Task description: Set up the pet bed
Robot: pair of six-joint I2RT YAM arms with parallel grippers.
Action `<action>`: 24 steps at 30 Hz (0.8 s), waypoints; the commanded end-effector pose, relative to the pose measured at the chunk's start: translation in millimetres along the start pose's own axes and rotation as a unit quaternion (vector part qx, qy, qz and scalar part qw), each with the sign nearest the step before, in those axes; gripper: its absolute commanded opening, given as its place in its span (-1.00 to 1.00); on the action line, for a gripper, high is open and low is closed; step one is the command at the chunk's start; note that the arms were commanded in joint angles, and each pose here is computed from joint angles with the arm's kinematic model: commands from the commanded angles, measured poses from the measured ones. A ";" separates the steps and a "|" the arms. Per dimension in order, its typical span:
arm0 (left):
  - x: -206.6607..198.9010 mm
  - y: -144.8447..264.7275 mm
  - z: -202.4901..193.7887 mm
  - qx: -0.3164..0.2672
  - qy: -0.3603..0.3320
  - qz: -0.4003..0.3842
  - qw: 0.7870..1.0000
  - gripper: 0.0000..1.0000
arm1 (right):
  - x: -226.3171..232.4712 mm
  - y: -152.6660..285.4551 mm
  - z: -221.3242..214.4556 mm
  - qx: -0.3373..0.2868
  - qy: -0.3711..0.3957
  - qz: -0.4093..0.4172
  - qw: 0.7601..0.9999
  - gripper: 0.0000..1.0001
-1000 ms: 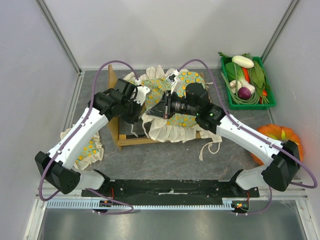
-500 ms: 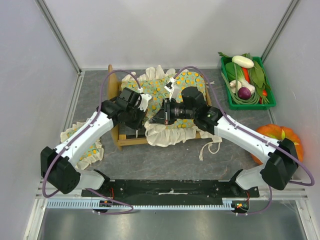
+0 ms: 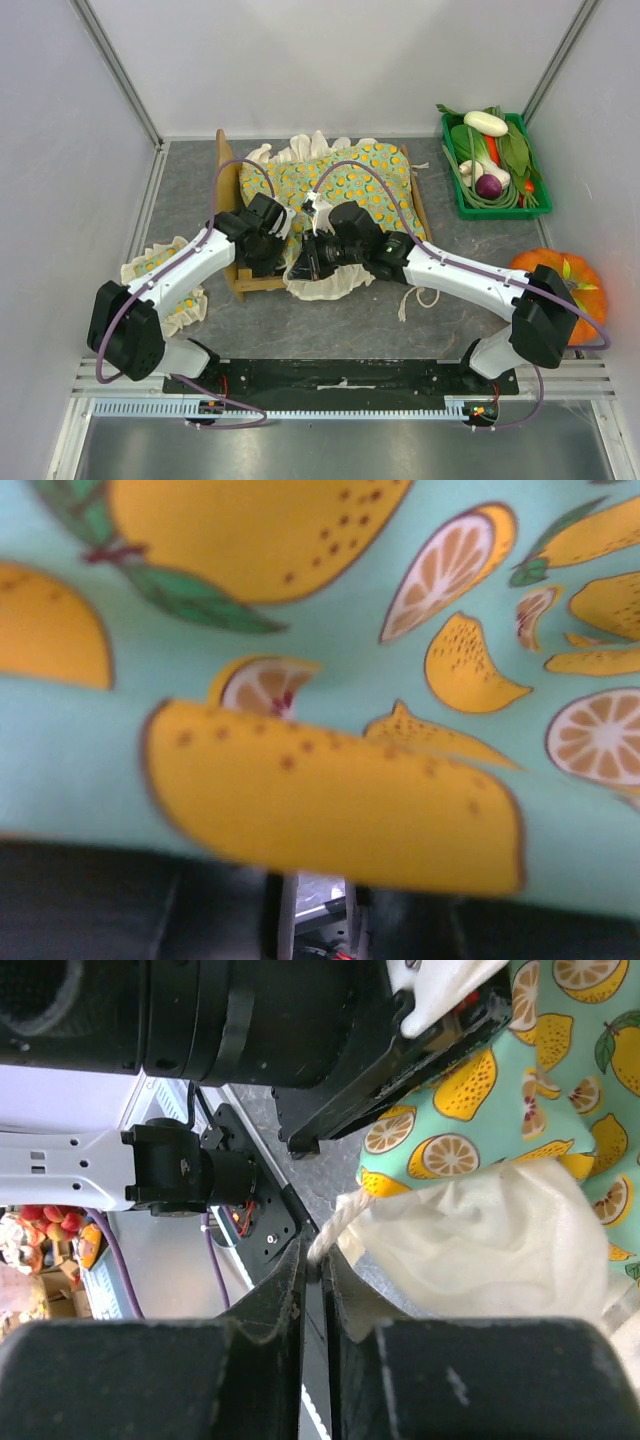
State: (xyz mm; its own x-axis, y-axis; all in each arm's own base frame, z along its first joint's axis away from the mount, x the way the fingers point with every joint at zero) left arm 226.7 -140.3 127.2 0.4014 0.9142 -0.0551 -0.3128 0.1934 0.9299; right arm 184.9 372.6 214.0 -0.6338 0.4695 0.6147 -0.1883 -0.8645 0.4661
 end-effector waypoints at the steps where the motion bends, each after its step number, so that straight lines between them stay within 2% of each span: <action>1: 13.1 22.4 5.1 -0.028 0.032 0.045 0.998 -0.35 | 0.5 0.6 14.0 -0.038 0.033 -0.017 0.999 -0.61; 4: 16.4 37.7 9.8 -0.038 0.036 0.058 0.997 -0.14 | 1.5 -2.7 4.4 -0.004 0.055 -0.026 0.998 -0.57; 5: 17.6 42.0 10.4 -0.040 0.037 0.062 0.997 -0.03 | 2.2 -3.7 1.9 0.002 0.057 -0.027 0.998 -0.63; 7: 19.1 51.3 14.4 -0.050 0.044 0.070 0.995 0.04 | 9.2 -7.3 -4.4 0.007 0.068 -0.020 0.997 -0.75; 8: 19.5 57.7 16.6 -0.060 0.047 0.071 0.995 0.22 | 13.0 -8.0 -4.8 0.007 0.070 -0.015 0.997 -0.76; 9: 19.0 61.7 18.3 -0.067 0.053 0.070 0.994 0.27 | 14.3 -10.7 -6.6 0.009 0.069 -0.013 0.997 -0.76; 14: 20.2 93.4 23.9 -0.103 0.065 0.073 0.990 0.36 | 28.9 -21.1 -13.5 0.019 0.071 0.013 0.997 -0.75; 16: 24.8 111.3 26.0 -0.131 0.075 0.086 0.985 0.37 | 33.6 -26.2 -20.4 0.028 0.073 0.017 0.997 -0.68; 19: 26.7 137.0 25.9 -0.178 0.086 0.083 0.977 0.39 | 26.2 -19.5 -17.9 0.013 0.077 -0.015 0.997 -0.61; 20: 29.1 144.6 26.8 -0.197 0.090 0.088 0.972 0.43 | 18.3 -16.0 -9.6 -0.013 0.086 -0.049 0.995 -0.60; 24: 40.2 168.7 22.4 -0.262 0.128 0.111 0.950 0.56 | 9.1 1.6 5.3 -0.054 0.104 -0.097 0.988 -0.55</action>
State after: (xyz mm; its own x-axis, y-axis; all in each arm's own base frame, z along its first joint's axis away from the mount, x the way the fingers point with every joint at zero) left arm 214.4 -100.0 260.1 0.2137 0.9769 -0.0096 -0.6676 0.1532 0.7286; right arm 159.5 389.6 190.0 -0.7125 0.5196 0.4715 -0.2168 -0.8021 0.5564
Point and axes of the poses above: each gripper's point midway between its finger pads, its own y axis back along the fingers, its own x axis along the line the jaws close on, z = x × y, the point moved 3 cm from there along y, back along the fingers, and after that the axes turned 4 degrees about y, right-handed, at the moved point
